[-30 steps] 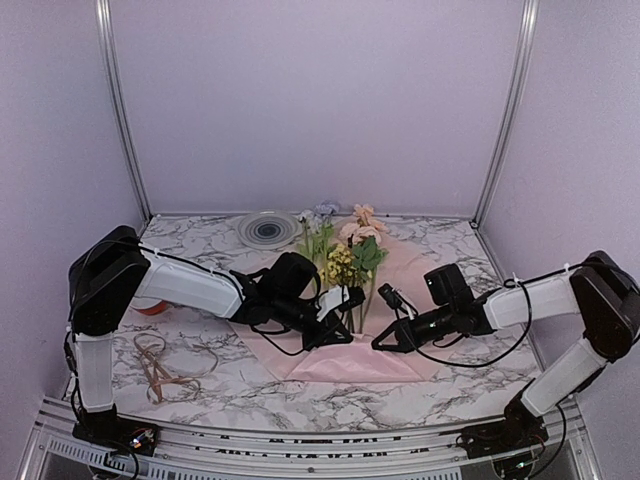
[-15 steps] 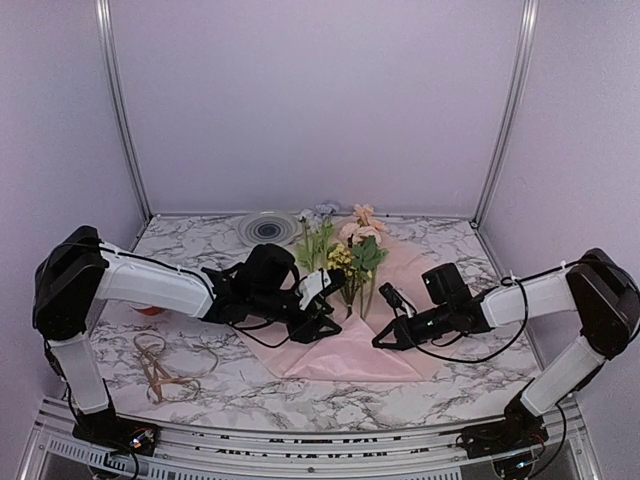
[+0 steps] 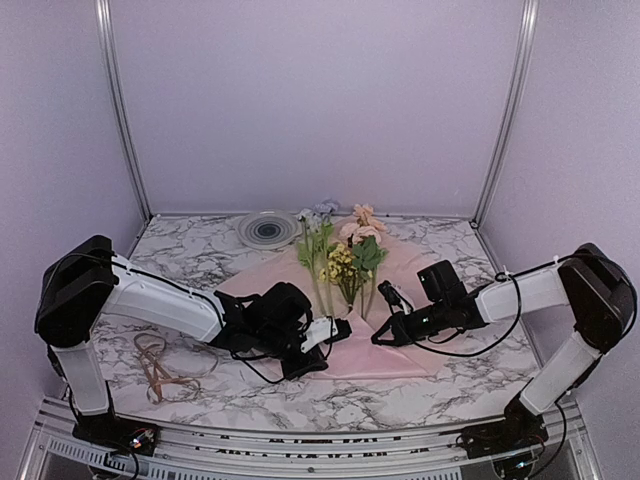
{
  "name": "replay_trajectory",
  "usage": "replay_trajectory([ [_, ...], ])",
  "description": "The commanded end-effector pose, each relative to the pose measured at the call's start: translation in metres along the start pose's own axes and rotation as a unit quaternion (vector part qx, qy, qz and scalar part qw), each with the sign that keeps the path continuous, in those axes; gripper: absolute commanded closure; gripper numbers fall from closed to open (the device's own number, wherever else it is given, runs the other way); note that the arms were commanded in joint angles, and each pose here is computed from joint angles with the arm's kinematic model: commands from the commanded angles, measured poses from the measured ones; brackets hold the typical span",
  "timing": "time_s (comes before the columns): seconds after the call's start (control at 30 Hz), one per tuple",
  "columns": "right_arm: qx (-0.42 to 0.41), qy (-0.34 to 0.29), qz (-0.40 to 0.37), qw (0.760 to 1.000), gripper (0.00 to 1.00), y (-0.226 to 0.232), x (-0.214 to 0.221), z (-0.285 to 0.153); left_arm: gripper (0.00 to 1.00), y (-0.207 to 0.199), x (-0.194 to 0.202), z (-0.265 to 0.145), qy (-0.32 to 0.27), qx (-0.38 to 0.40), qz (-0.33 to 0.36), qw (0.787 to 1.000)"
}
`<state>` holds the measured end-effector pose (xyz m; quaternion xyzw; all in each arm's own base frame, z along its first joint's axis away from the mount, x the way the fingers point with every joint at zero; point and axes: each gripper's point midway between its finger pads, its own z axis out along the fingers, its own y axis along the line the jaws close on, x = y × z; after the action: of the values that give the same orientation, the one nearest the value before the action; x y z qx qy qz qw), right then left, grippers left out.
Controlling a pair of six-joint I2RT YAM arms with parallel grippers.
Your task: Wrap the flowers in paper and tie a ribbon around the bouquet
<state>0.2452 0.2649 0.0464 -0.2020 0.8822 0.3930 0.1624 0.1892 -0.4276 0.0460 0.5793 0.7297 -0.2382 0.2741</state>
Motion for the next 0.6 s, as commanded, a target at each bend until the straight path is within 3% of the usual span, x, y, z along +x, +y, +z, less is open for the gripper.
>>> replay_trajectory([
  [0.0,0.013,-0.011,0.000,1.000,1.00,-0.002,-0.012,-0.001,0.84,0.000,0.044,0.000,0.078,-0.009,-0.012,0.997],
  [0.13,0.018,-0.010,0.000,1.000,1.00,-0.004,-0.013,-0.002,0.88,-0.004,0.079,0.000,0.133,-0.011,-0.048,0.990],
  [0.57,0.015,-0.002,-0.006,1.000,1.00,-0.003,-0.012,-0.001,0.86,-0.015,0.130,-0.042,0.162,-0.053,-0.134,0.976],
])
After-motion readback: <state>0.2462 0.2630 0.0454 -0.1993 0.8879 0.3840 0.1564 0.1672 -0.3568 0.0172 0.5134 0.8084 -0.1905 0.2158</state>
